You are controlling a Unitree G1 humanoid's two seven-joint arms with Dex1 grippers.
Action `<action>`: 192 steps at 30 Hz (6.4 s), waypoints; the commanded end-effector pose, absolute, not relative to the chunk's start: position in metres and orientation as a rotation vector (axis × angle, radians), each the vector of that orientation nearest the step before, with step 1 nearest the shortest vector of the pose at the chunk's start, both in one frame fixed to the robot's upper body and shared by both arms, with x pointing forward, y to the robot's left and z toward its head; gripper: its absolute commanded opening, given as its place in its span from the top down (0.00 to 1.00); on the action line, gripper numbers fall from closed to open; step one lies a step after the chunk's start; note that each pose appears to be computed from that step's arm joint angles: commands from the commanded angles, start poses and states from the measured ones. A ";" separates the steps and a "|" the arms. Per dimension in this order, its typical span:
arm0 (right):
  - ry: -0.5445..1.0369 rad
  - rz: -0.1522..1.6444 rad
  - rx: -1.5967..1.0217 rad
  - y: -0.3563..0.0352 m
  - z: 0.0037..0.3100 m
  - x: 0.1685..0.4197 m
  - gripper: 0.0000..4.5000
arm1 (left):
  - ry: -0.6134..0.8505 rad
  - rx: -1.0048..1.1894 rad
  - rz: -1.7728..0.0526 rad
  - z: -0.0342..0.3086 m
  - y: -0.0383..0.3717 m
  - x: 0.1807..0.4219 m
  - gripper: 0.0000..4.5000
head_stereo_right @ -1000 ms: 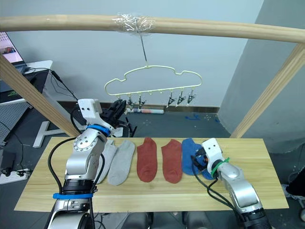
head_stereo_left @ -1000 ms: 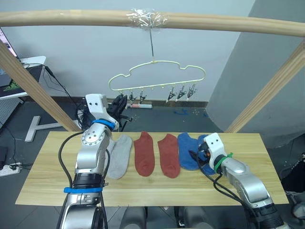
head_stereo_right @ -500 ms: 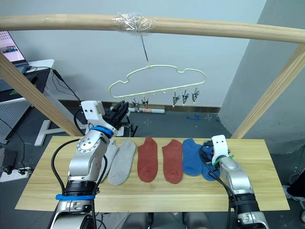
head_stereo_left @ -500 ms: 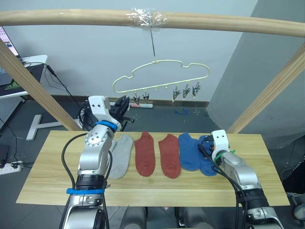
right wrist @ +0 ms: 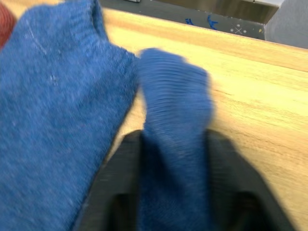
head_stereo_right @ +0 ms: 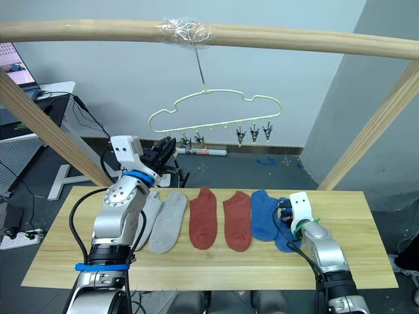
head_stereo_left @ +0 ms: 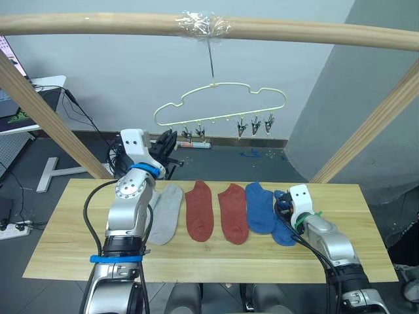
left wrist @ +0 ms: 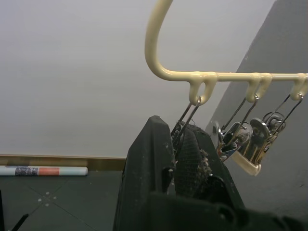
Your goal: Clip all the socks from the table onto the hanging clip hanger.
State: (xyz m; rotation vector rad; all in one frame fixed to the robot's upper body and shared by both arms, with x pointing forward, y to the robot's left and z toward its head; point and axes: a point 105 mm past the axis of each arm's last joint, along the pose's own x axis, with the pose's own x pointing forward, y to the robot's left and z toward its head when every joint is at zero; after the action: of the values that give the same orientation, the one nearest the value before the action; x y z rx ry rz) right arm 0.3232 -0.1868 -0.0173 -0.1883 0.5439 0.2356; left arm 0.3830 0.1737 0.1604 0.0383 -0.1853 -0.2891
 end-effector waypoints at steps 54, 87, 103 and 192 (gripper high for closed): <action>0.030 0.981 -0.179 0.035 0.172 0.331 1.00 | 0.063 -0.773 -0.755 0.204 0.151 0.340 0.96; 0.152 0.995 -0.062 0.031 0.135 0.311 0.13 | 0.114 -0.248 -0.693 0.178 0.183 0.285 0.27; -0.065 1.005 -0.132 -0.037 0.171 0.282 0.00 | -0.168 0.093 -0.607 0.170 0.136 0.300 0.61; -0.205 1.010 -0.121 -0.044 0.230 0.291 0.00 | -0.368 0.136 -0.254 0.183 0.130 0.374 1.00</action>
State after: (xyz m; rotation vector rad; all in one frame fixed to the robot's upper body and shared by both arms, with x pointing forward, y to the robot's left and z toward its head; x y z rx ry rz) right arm 0.2950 -0.0447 0.2193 -0.1195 -0.1618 0.9995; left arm 0.3770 0.1308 0.1667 0.1231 -0.3035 -0.2521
